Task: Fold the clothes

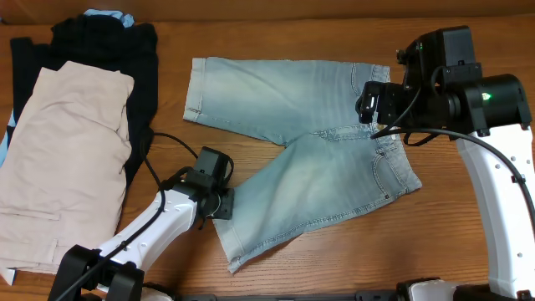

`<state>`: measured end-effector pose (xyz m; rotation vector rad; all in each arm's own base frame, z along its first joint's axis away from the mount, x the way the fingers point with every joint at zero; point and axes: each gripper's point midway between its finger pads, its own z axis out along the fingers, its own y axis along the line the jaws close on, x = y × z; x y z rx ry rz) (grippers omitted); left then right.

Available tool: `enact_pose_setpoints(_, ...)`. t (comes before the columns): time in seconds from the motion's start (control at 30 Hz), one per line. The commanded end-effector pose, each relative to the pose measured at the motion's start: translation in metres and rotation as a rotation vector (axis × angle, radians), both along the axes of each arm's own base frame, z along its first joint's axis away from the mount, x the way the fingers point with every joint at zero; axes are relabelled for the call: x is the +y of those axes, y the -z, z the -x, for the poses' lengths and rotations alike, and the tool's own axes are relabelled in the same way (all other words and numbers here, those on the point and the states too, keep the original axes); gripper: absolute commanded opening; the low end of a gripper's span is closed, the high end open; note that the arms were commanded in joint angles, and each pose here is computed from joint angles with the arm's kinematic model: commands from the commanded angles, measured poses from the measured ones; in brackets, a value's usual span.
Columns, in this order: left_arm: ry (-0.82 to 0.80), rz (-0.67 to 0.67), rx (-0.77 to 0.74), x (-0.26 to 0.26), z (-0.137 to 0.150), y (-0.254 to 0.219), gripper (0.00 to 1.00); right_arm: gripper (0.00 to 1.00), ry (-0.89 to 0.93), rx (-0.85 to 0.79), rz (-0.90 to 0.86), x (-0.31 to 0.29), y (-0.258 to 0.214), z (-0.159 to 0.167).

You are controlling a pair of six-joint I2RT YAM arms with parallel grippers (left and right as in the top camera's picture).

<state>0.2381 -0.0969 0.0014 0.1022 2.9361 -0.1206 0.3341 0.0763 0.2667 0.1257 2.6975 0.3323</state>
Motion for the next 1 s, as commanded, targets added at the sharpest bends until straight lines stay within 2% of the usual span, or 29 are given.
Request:
enact_pose_setpoints(0.0,0.003,-0.015,-0.015,0.003,0.001,-0.001,0.16,1.00,0.005,-0.030,0.016,-0.004,-0.007,-0.001)
enact_pose_setpoints(0.03,0.003,-0.015,-0.015,0.003,0.002,-0.001,0.07,1.00,0.008,-0.031,0.021,-0.005,-0.007,-0.001)
enact_pose_setpoints(0.07,0.003,-0.014,-0.016,0.003,0.001,-0.001,0.04,1.00,0.010,-0.031,0.024,-0.006,-0.007,-0.001)
enact_pose_setpoints(0.17,0.014,-0.073,-0.043,0.012,-0.004,-0.002,0.04,1.00,0.010,-0.030,0.025,-0.006,-0.007,-0.001)
enact_pose_setpoints(0.37,-0.104,-0.254,-0.151,0.057,-0.034,-0.021,0.04,1.00,0.011,-0.031,0.027,-0.007,-0.007,-0.001)
enact_pose_setpoints(0.47,-0.179,-0.306,-0.227,0.082,-0.058,-0.039,0.04,1.00,0.012,-0.028,0.028,-0.007,-0.006,-0.001)
enact_pose_setpoints(0.67,-0.165,-0.301,-0.447,0.095,-0.116,-0.076,0.05,1.00,0.011,0.003,0.033,-0.006,0.003,-0.004)
enact_pose_setpoints(0.73,-0.158,-0.296,-0.514,0.094,-0.129,-0.086,0.13,1.00,0.011,0.030,0.037,-0.006,0.009,-0.004)
enact_pose_setpoints(0.77,-0.154,-0.295,-0.541,0.093,-0.135,-0.091,0.27,1.00,0.011,0.044,0.038,-0.006,0.013,-0.004)
enact_pose_setpoints(0.8,-0.148,-0.294,-0.568,0.092,-0.140,-0.095,0.50,1.00,0.012,0.060,0.041,-0.006,0.017,-0.005)
enact_pose_setpoints(0.83,-0.142,-0.294,-0.587,0.091,-0.143,-0.099,0.78,1.00,0.034,0.072,0.047,-0.008,0.020,-0.006)
enact_pose_setpoints(0.87,-0.134,-0.299,-0.591,0.091,-0.144,-0.100,0.96,1.00,0.068,0.081,0.057,-0.012,0.023,-0.007)
enact_pose_setpoints(0.9,-0.129,-0.301,-0.591,0.091,-0.145,-0.101,1.00,1.00,0.093,0.082,0.069,-0.015,0.023,-0.008)
enact_pose_setpoints(0.97,-0.123,-0.288,-0.590,0.089,-0.146,-0.106,1.00,1.00,0.114,0.078,0.085,-0.019,0.023,-0.008)
